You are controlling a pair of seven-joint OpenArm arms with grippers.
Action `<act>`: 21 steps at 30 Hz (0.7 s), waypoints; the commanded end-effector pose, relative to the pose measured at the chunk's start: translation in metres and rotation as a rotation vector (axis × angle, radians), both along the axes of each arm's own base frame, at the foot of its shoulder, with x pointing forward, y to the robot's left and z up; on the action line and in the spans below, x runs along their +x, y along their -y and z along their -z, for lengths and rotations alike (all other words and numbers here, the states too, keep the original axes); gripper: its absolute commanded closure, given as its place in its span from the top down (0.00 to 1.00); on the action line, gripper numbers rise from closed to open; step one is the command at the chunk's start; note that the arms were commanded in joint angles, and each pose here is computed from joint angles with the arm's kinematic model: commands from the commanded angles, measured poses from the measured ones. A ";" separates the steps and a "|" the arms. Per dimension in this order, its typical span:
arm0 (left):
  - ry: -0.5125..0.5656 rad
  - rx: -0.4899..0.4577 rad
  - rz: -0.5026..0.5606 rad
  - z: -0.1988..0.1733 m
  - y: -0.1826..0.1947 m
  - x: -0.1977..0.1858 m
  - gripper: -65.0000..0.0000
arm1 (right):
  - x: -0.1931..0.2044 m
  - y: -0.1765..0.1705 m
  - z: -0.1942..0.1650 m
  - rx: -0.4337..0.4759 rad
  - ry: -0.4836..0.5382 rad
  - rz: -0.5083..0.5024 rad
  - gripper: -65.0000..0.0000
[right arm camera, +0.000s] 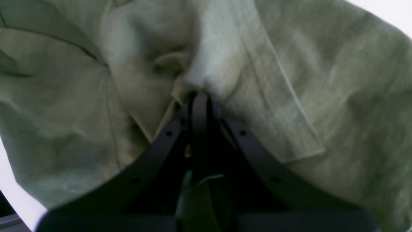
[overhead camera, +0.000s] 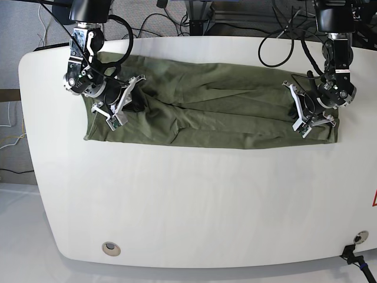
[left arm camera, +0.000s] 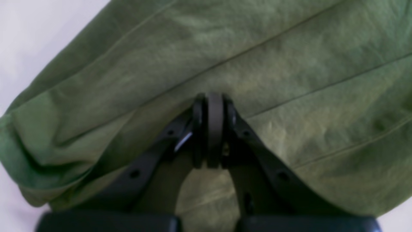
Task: Fold the T-shirt properly
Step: 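Grasp the folded strip's end with the left gripper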
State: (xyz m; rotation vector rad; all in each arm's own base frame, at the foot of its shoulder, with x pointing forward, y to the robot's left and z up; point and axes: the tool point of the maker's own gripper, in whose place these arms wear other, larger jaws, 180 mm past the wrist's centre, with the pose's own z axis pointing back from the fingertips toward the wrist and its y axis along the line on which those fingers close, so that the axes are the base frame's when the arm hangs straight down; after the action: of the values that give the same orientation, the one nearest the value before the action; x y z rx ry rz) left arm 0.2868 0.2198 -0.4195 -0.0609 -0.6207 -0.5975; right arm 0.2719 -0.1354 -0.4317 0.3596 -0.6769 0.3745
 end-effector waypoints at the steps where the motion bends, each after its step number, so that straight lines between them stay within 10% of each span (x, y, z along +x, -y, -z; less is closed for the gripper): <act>1: 0.041 0.043 0.011 -0.017 -0.007 0.010 0.00 | -0.016 0.022 0.021 -0.139 -0.113 -0.006 0.00; 4: 0.125 0.066 0.015 -0.045 -0.009 0.019 0.06 | -0.008 0.022 0.016 -0.139 -0.095 -0.004 0.00; 9: 0.209 0.156 -0.092 -0.091 -0.047 0.023 0.64 | -0.005 0.021 0.015 -0.138 -0.089 -0.006 0.00; 21: 0.148 0.084 -0.262 -0.071 -0.094 0.051 0.63 | -0.005 0.020 0.015 -0.135 -0.088 -0.007 0.00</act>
State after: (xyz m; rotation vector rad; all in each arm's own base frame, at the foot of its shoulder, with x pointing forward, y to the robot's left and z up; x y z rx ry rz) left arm 0.3236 0.3078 -0.3673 0.1279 -0.6710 -0.3767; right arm 0.2810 -0.1370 -0.4308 0.3359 -0.6691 0.3853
